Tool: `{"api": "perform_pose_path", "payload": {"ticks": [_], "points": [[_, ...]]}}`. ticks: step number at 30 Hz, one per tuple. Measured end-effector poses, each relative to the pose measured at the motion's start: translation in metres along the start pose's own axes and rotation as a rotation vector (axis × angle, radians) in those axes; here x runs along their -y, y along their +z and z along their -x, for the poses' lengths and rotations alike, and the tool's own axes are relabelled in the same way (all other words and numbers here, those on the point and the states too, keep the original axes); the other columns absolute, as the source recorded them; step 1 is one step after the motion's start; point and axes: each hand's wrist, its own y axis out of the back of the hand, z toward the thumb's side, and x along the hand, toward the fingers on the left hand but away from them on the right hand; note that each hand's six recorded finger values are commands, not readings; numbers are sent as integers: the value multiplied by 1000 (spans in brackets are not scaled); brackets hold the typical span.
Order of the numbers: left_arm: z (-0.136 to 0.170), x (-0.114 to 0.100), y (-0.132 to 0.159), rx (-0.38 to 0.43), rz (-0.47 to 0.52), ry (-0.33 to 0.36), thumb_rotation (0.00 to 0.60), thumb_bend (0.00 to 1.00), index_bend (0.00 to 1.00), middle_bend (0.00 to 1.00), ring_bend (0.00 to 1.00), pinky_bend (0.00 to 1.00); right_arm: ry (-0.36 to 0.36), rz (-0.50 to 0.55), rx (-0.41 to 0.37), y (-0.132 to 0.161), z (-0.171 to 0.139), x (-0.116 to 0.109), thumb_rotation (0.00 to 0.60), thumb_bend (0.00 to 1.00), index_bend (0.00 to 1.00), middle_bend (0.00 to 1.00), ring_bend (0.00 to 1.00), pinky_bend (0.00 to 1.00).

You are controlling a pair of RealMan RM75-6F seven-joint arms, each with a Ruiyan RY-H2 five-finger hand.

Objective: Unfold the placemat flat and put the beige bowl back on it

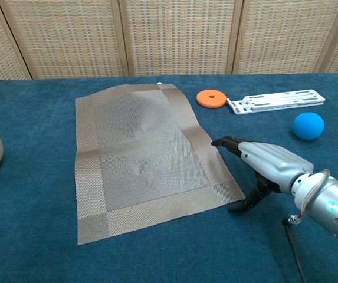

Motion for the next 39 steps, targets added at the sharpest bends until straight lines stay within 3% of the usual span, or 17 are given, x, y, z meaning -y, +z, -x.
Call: {"api": "perform_pose_path", "payload": {"ticks": [11,16,20,23,27,31,39], "points": [[0,0,0,-1,5,-1,600,0,0,0,0,0,1,22,-14,7,5,11,600,144,42,0,0,0],[0,-2,0,1,16,8,600,0,0,0,0,0,-50,90,-54,16,4,4,600,316,81,0,0,0],[0,-3,0,1,20,7,600,0,0,0,0,0,-103,141,-92,20,2,-3,600,393,127,0,0,0],[0,-2,1,3,20,4,600,0,0,0,0,0,-132,161,-111,20,1,-7,600,415,207,0,0,0],[0,-1,1,3,20,-2,600,0,0,0,0,0,-139,172,-109,18,1,-5,600,417,402,5,0,0],[-1,0,0,-5,22,-10,600,0,0,0,0,0,-143,192,-97,13,3,-2,600,399,542,105,0,0],[-2,1,-2,-14,28,-19,600,0,0,0,0,0,-161,213,-88,5,9,3,600,388,604,147,0,0]]}}
